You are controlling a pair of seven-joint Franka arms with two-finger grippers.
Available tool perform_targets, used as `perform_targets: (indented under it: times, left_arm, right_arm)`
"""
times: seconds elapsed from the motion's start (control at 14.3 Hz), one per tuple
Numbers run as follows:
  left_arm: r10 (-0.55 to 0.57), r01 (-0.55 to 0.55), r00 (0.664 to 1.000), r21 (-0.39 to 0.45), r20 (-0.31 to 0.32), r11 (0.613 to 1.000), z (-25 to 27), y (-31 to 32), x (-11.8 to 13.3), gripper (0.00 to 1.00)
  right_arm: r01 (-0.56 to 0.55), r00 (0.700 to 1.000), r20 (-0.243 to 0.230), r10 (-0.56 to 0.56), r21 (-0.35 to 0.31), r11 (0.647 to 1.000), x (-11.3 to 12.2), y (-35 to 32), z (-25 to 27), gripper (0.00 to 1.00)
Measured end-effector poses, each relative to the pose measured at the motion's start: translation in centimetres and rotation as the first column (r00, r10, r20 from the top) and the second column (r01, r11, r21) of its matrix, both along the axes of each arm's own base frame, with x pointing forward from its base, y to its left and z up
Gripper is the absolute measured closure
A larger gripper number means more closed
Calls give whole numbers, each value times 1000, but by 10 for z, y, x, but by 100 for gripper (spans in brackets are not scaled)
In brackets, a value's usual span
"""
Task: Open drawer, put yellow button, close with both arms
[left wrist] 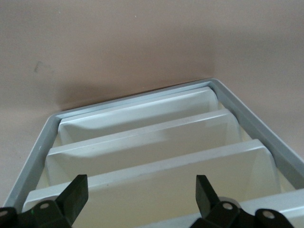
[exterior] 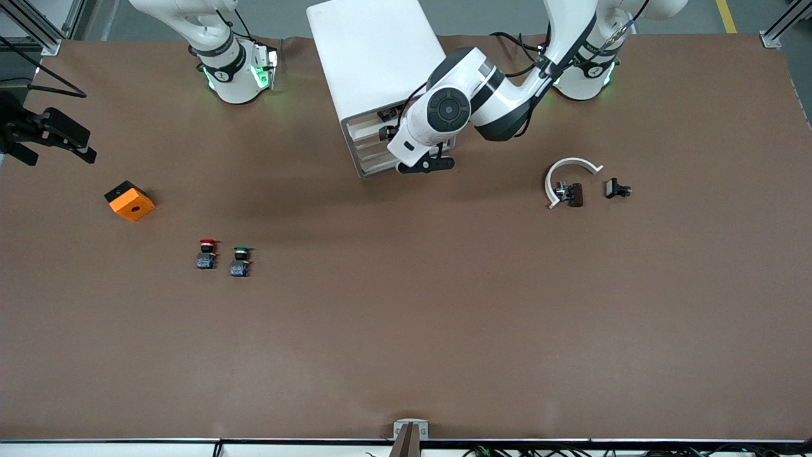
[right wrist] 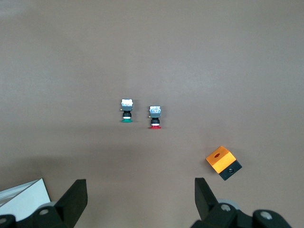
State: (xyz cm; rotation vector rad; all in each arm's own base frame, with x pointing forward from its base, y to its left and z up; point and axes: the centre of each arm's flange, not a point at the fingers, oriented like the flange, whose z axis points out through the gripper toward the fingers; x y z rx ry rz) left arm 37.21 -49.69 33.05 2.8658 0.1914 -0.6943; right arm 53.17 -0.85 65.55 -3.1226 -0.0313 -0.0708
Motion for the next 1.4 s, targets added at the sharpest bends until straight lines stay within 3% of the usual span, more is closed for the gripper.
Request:
perform_targets:
  times: [0.35, 0.56, 0.84, 1.19, 1.4]
  left_arm:
    - [0, 0, 1000, -13, -20, 1000, 1, -5, -7, 0]
    - [25, -25, 1000, -27, -12, 999, 6, -1, 6, 0]
    - [128, -126, 990, -42, 58, 991, 22, 47, 81, 0]
    - [252, -253, 924, -34, 287, 967, 76, 165, 207, 0]
    - [232, -273, 875, 39, 426, 961, 97, 220, 245, 0]
  right_arm:
    - [-2, 1000, 0, 2, 0, 1000, 0, 0, 0, 0]
    - [-4, 1000, 1, 4, 0, 1000, 0, 0, 1, 0]
    - [-5, 1000, 4, 5, 0, 1000, 0, 1, 2, 0]
    - [-7, 1000, 5, 7, -1, 1000, 0, 2, 2, 0]
    - [-8, 1000, 5, 8, -1, 1000, 0, 2, 2, 0]
